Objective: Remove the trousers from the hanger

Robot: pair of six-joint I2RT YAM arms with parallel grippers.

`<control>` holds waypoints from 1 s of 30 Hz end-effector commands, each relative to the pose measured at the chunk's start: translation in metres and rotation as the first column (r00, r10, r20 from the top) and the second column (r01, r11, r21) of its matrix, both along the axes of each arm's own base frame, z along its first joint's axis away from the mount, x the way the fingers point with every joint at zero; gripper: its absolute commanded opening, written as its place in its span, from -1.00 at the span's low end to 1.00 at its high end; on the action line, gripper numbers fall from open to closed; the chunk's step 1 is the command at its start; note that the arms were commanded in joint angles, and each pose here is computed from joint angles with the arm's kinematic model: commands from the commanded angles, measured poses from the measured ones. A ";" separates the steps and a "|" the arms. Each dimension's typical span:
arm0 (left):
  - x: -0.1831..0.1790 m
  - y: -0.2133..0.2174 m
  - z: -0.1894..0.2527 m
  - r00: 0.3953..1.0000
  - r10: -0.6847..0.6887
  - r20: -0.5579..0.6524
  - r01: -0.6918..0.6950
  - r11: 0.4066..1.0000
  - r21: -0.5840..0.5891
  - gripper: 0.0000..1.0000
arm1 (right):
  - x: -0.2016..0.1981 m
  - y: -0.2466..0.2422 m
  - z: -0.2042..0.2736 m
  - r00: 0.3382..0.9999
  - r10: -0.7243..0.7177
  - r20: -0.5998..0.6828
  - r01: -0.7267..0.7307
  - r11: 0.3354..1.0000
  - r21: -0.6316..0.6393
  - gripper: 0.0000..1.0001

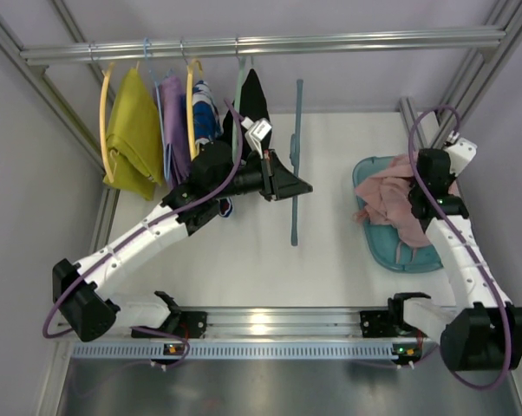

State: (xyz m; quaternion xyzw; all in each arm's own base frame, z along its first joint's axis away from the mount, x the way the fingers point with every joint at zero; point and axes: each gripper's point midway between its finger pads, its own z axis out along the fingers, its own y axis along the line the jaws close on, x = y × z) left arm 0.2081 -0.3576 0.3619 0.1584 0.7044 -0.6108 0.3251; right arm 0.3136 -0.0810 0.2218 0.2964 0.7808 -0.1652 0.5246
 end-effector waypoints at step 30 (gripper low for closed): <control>0.016 -0.030 0.040 0.995 0.028 -0.091 -0.042 0.986 -0.159 -1.00 | -0.090 0.153 0.130 0.486 0.777 0.400 -0.869 0.480 0.122 0.99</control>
